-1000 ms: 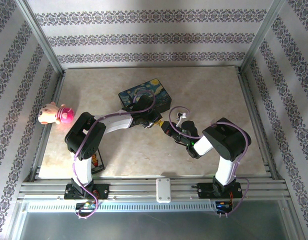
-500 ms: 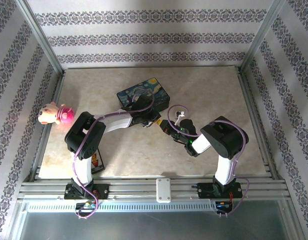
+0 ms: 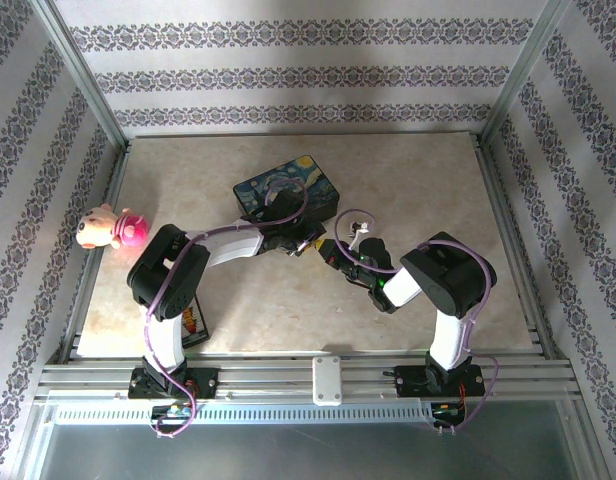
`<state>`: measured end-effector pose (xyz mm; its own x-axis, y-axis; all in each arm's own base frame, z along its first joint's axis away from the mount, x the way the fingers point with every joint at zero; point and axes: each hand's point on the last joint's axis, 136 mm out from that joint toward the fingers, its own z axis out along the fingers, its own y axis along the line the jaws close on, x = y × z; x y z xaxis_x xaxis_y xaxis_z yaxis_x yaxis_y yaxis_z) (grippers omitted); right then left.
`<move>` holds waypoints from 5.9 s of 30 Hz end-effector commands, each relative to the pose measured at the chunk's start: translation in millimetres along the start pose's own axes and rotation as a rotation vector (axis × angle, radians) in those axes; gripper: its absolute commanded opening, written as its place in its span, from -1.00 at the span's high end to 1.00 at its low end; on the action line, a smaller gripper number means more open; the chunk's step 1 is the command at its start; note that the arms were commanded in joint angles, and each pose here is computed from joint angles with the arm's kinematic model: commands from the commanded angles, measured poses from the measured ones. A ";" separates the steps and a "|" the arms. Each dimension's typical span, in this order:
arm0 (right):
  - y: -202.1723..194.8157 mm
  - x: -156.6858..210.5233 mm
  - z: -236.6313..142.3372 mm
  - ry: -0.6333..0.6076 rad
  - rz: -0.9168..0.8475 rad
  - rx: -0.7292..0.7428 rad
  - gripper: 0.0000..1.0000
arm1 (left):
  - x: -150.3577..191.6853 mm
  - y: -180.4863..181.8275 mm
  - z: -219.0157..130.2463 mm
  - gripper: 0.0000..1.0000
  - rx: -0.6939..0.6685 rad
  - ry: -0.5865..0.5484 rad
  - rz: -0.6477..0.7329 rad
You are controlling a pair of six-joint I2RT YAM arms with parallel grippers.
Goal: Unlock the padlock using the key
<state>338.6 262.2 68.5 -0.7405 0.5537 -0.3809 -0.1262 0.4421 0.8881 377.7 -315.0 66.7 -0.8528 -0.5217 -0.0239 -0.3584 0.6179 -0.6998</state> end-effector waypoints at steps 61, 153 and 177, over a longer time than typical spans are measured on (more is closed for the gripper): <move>33.7 -21.8 17.4 -0.060 0.033 -0.111 0.95 | -27.0 10.7 -7.7 0.55 0.210 -0.176 0.018; 15.8 2.5 24.2 0.401 -1.129 0.589 0.62 | 4.6 23.1 -10.9 0.95 0.060 0.075 -0.133; 2.1 -9.8 22.4 0.352 -0.727 0.465 1.00 | 6.0 19.6 -10.9 0.95 0.072 0.084 -0.126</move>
<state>352.7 278.7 72.0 -0.7149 -0.2809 -0.6404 -0.4740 0.8679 0.1485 390.6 -289.5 77.2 -0.8006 -0.5989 -0.0190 -0.3573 0.5026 -0.7872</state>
